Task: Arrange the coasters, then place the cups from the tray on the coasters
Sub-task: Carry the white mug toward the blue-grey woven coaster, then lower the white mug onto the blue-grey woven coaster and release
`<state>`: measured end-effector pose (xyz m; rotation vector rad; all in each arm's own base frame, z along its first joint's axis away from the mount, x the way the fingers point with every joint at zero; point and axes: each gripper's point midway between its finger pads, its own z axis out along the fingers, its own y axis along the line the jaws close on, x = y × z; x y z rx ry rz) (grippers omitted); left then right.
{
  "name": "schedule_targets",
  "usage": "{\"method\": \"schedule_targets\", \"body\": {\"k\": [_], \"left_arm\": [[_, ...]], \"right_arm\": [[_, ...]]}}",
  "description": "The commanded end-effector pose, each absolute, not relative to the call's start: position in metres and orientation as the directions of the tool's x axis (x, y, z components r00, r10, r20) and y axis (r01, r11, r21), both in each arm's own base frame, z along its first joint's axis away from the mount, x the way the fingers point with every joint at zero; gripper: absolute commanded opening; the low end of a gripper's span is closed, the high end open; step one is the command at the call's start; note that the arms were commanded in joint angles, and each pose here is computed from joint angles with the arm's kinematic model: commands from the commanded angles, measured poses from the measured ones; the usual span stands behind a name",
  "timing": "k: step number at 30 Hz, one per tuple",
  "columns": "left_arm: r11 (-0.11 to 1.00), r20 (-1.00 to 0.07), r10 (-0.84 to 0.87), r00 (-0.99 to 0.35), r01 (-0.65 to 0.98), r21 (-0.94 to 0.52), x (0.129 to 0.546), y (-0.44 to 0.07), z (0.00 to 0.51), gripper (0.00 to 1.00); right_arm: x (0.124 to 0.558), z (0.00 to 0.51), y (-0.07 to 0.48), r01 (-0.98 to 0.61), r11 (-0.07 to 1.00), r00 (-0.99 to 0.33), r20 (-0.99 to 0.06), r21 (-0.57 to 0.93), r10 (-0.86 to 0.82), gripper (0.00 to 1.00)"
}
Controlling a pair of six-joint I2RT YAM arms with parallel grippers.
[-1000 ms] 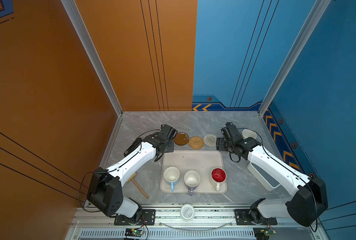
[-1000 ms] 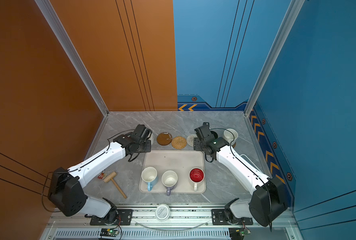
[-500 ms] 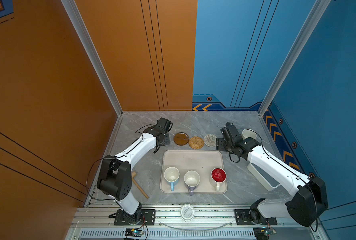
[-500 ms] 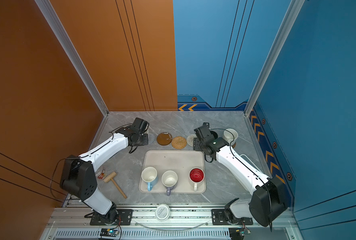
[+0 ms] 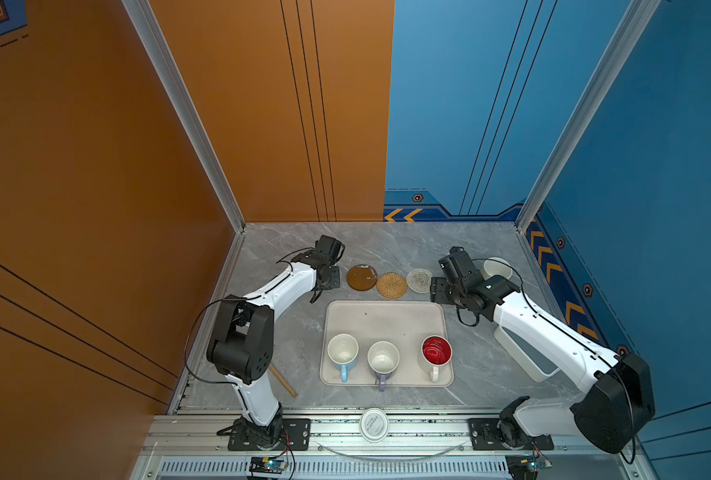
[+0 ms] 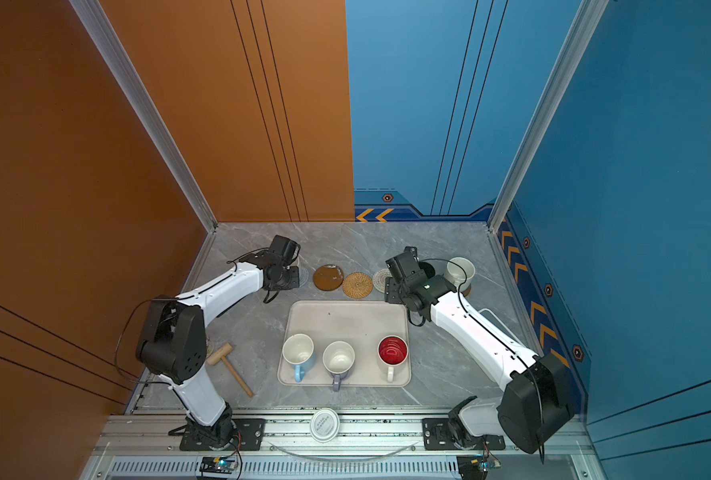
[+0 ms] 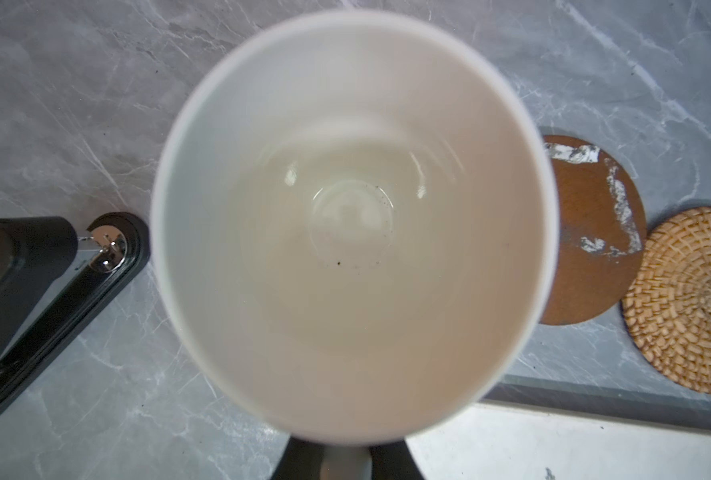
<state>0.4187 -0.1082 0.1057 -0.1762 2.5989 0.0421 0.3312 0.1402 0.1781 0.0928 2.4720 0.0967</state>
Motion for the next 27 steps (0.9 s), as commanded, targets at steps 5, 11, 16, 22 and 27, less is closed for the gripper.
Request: {"method": "schedule_targets", "body": {"k": [5,11,16,22,27], "left_arm": [[0.99,-0.57,-0.132,-0.811,-0.133,-0.04,0.441,-0.112,0.12,0.0],[0.99,-0.557,-0.129,-0.82,-0.134,-0.033,0.439,-0.112,0.113,0.0],[0.99,-0.546,-0.128,-0.828,-0.136,-0.026,0.438,-0.111,0.107,0.0],[0.99,-0.537,-0.13,-0.834,-0.143,-0.016,0.436,-0.109,0.101,0.0],[0.988,-0.532,-0.14,-0.835,-0.151,-0.021,0.434,-0.109,0.099,0.14]], "right_arm": [[0.325,0.173,0.138,0.057,0.996,-0.799,-0.595,0.075,0.09,0.75],[0.326,0.171,0.143,0.049,0.996,-0.804,-0.589,0.072,0.082,0.75],[0.327,0.172,0.145,0.044,0.997,-0.803,-0.591,0.071,0.077,0.75],[0.327,0.172,0.145,0.042,0.997,-0.803,-0.591,0.069,0.075,0.75],[0.327,0.171,0.147,0.039,0.997,-0.806,-0.588,0.071,0.073,0.75]]}}
